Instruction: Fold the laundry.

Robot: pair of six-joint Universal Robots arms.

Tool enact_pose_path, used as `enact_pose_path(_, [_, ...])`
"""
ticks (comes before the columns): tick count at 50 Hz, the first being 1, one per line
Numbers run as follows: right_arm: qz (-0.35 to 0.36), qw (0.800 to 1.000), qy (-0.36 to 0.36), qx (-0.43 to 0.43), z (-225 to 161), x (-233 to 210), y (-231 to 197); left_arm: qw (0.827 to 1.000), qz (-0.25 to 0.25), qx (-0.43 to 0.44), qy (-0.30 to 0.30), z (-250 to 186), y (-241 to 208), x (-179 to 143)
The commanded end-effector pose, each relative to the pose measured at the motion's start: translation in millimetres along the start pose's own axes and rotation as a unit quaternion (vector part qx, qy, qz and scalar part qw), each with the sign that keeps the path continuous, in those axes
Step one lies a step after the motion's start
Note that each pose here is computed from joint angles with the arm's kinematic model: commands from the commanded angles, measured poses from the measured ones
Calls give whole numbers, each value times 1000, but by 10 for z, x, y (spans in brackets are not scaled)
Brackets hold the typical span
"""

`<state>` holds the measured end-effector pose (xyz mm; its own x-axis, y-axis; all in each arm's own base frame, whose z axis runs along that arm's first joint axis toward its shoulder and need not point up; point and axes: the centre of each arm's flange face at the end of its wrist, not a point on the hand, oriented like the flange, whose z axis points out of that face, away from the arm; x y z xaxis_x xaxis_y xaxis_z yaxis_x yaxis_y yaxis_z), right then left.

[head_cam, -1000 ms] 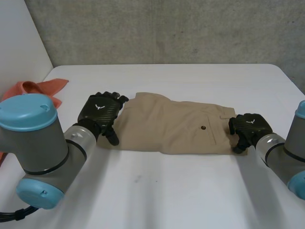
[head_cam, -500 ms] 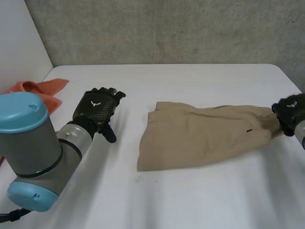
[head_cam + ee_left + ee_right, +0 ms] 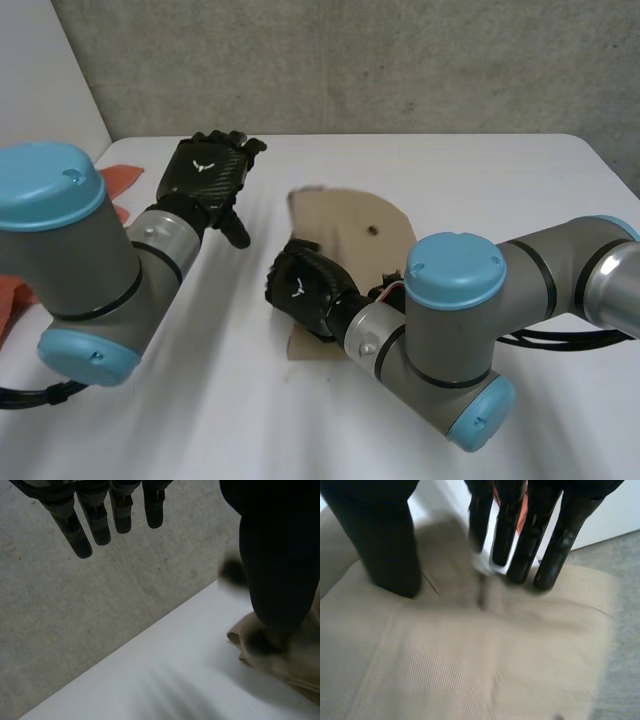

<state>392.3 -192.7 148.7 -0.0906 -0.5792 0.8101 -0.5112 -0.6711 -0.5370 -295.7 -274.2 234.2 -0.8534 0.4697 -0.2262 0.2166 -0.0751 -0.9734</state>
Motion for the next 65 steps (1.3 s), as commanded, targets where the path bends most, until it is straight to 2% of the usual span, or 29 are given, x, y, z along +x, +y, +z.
enact_pose_path(1, [199, 978, 65, -14, -140, 483, 108, 1000, -11, 13, -2, 200, -22, 3])
enact_pose_path(2, [258, 962, 92, -15, -225, 696, 166, 1000, -13, 15, -2, 219, -25, 9])
enact_pose_path(3, [282, 954, 103, -14, -266, 782, 193, 1000, -18, 19, 1, 258, -32, 39])
enact_pose_path(4, [331, 936, 117, -15, -341, 894, 230, 1000, -22, 21, 4, 274, -37, 64])
enact_pose_path(7, [403, 906, 130, -25, -433, 1015, 332, 999, -34, 25, 21, 316, -43, 209])
enact_pose_path(8, [438, 888, 134, -37, -472, 1056, 416, 999, -36, 26, 30, 342, -33, 286])
enact_pose_path(10, [468, 871, 137, -66, -525, 1090, 576, 998, -37, 26, 38, 357, -25, 358])
enact_pose_path(16, [495, 852, 126, -118, -456, 1072, 878, 996, -34, -2, 86, 338, 106, 765])
enact_pose_path(19, [507, 844, 116, -131, -415, 1050, 939, 995, -32, -15, 96, 332, 148, 843])
enact_pose_path(26, [514, 840, 108, -138, -403, 1044, 953, 994, -27, -41, 95, 346, 231, 916])
enact_pose_path(36, [514, 833, 91, -182, -239, 739, 1193, 986, 1, -149, 77, 277, 721, 925])
enact_pose_path(43, [455, 859, 91, -218, -229, 663, 1308, 981, 37, -168, 86, 267, 845, 949])
enact_pose_path(49, [439, 864, 99, -226, -253, 693, 1308, 981, 46, -165, 91, 255, 828, 969])
enact_pose_path(55, [428, 867, 131, -218, -346, 900, 1202, 986, 40, -140, 87, 256, 607, 933])
enact_pose_path(59, [411, 876, 184, -175, -544, 1317, 932, 992, 28, -96, 71, 221, 200, 793])
enact_pose_path(62, [394, 880, 221, -145, -667, 1542, 760, 998, 17, -45, 49, 103, -278, 601])
enact_pose_path(65, [387, 873, 269, -126, -837, 1766, 596, 999, 7, -21, 29, 23, -509, 416])
